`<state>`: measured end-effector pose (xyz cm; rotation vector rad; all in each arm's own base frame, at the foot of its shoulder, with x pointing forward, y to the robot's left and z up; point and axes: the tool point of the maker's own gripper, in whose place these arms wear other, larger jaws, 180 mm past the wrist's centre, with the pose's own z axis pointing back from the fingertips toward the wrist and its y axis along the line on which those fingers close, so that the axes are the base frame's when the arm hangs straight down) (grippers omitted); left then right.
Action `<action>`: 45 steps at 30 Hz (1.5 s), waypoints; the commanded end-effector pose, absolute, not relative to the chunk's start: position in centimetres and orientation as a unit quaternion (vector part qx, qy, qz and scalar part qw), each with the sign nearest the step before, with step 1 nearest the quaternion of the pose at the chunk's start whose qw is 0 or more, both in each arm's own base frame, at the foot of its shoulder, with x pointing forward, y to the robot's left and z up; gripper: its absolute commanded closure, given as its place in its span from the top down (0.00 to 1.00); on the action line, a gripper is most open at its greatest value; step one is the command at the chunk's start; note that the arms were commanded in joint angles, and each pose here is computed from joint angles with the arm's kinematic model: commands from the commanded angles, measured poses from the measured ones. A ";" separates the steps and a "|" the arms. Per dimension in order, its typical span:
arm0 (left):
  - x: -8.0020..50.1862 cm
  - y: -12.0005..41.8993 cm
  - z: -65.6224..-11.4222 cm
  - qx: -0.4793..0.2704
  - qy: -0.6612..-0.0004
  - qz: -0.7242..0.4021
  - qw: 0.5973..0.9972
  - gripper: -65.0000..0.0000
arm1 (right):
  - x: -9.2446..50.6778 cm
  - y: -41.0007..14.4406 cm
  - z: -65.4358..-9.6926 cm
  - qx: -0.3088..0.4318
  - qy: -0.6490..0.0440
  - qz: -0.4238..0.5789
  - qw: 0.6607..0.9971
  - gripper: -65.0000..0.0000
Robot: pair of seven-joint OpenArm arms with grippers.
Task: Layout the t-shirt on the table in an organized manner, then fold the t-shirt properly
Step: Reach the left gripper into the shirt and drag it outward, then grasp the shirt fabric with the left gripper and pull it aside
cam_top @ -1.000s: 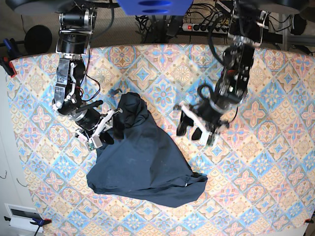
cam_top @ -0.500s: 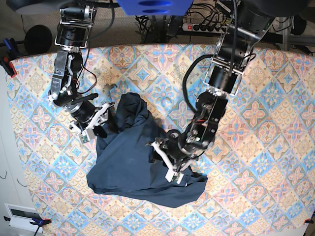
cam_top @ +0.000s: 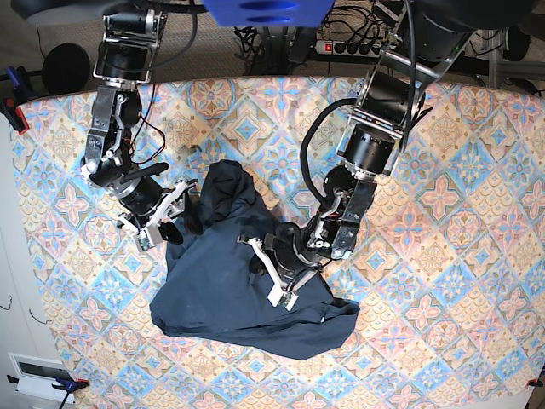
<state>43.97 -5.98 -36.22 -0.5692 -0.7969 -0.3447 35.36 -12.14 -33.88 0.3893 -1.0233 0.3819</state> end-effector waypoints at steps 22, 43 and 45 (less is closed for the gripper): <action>24.9 6.2 -31.2 -0.270 -0.444 -0.162 0.839 0.00 | 36.2 -12.0 -32.4 0.190 -0.506 0.182 0.821 0.41; 31.3 16.2 -29.2 -0.137 -0.489 -0.138 0.851 0.75 | 34.2 -10.2 -34.2 0.207 -0.481 0.197 0.829 0.41; 33.1 17.3 -29.5 -0.114 -0.485 -0.134 0.856 0.75 | 34.2 -10.2 -34.2 0.207 -0.481 0.197 0.829 0.41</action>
